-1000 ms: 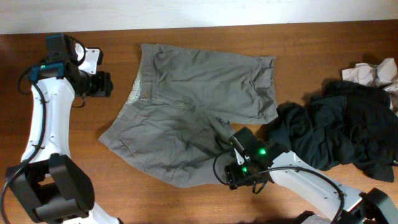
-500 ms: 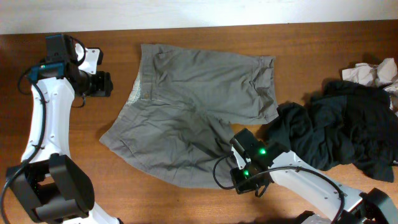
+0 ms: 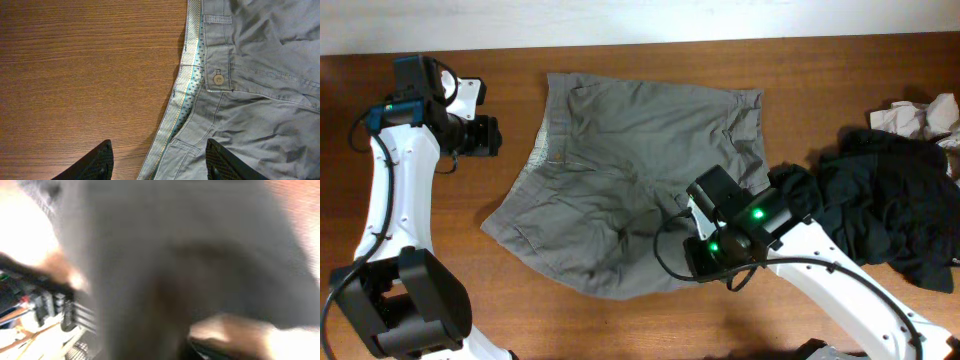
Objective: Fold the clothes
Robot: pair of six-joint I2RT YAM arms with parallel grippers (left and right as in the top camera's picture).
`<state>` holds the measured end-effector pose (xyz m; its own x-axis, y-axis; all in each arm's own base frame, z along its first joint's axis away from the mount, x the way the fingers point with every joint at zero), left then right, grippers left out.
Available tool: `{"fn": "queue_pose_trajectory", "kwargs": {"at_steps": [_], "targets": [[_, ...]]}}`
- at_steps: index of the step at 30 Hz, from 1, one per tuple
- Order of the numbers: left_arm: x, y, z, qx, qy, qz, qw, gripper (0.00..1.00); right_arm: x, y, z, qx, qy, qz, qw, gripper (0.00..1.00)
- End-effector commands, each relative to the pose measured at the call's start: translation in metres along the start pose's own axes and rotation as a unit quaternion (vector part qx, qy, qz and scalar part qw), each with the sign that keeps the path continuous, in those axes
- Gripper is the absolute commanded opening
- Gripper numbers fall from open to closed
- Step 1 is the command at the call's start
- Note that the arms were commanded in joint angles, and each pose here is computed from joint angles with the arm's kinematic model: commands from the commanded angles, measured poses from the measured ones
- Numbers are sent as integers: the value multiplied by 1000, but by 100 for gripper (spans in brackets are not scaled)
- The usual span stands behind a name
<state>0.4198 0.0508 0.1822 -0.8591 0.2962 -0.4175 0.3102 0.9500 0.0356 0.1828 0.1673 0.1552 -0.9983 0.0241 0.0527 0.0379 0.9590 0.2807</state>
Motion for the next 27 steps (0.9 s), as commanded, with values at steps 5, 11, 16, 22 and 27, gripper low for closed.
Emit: {"fn": "queue_pose_trajectory", "kwargs": {"at_steps": [5,11,16,22,27], "targets": [[-3,-2,-7,4,-11,10,1000,59,-41,-24,11,64,-55,35,996,11],[-3,-2,-7,4,-11,10,1000,59,-86,-37,31,52,-78,64,994,6],[-3,-2,-7,4,-11,10,1000,59,-87,-47,44,-2,-13,75,997,47],[-3,-2,-7,4,-11,10,1000,59,-63,-51,25,-9,20,86,996,60],[-3,-2,-7,4,-11,10,1000,59,-35,-42,12,-20,54,77,995,60]]}}
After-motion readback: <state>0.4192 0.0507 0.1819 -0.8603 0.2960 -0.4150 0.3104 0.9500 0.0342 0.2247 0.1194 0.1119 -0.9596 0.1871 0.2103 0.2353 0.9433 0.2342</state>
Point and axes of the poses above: each gripper's point midway between its finger pads, its own z axis out along the fingers, its own y axis along the line the jaws close on, x = y × z, the point moved 3 cm from there along -z, back along the fingers, and after that the axes turned 14 degrees about z, right-handed, at the moved point
